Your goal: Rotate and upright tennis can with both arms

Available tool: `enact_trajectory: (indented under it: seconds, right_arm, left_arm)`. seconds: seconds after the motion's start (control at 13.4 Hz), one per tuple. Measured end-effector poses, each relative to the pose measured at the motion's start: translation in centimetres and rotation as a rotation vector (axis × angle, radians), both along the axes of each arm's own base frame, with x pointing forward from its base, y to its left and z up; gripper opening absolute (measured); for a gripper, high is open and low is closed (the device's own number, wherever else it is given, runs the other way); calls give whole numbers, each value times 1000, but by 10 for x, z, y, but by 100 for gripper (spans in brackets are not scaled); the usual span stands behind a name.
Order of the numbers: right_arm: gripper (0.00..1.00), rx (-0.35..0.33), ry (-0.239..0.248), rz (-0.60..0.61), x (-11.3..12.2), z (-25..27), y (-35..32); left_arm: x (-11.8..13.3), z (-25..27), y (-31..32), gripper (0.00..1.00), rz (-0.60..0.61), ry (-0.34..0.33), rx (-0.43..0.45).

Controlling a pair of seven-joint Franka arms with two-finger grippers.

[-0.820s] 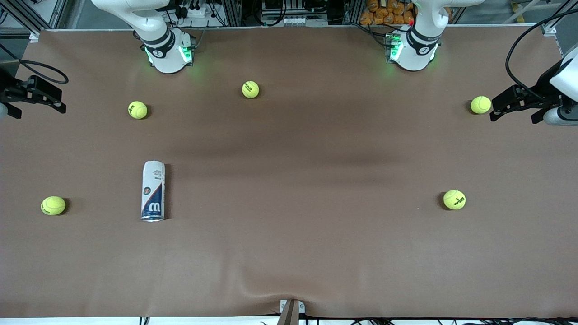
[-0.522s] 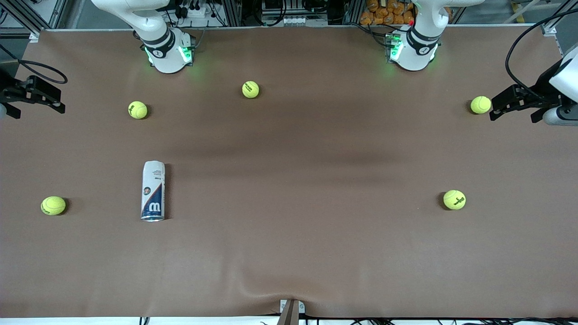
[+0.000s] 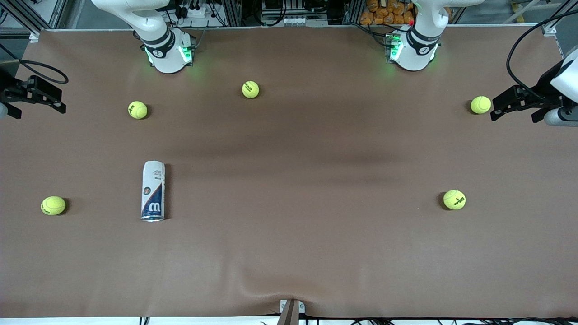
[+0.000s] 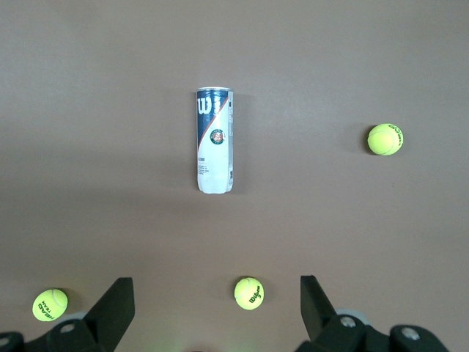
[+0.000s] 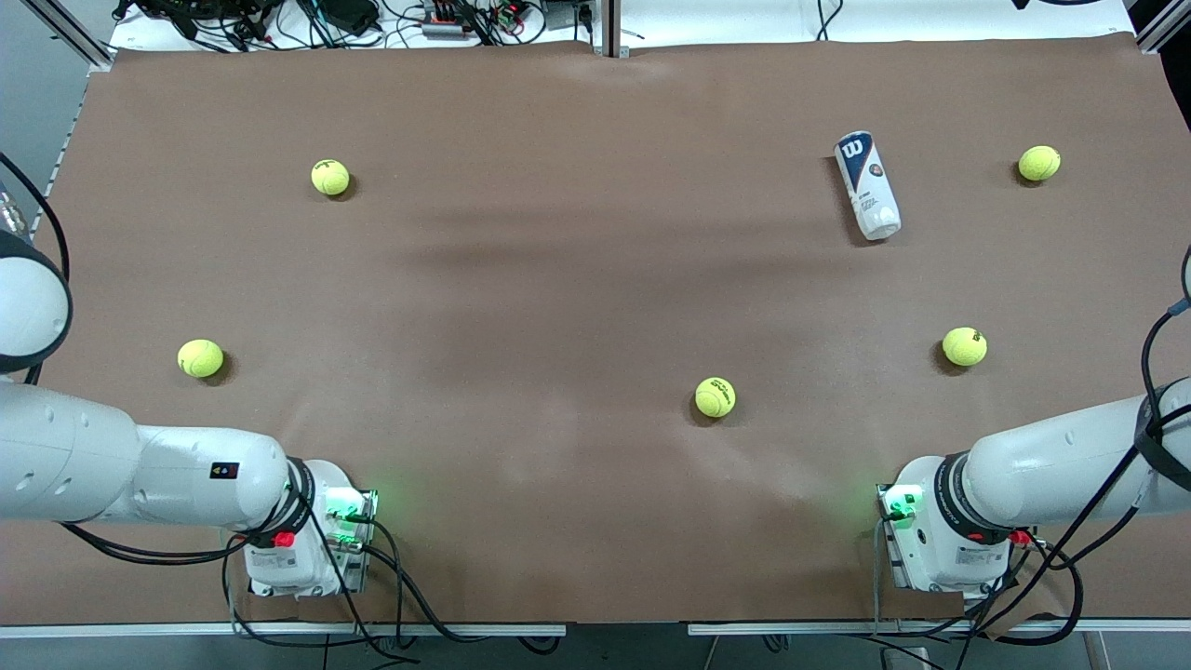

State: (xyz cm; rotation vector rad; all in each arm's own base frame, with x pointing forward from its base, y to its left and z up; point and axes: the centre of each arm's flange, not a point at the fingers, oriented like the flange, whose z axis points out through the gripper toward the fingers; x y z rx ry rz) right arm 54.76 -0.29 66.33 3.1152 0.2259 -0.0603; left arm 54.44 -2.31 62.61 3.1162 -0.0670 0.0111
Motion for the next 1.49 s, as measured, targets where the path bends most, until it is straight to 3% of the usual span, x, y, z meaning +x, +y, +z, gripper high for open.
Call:
enact_trajectory:
  seconds: [1.49]
  right_arm:
    - [100,0,0,-6,0,0,-3]
  left_arm:
    - [-1,4,0,100,-1,5,0]
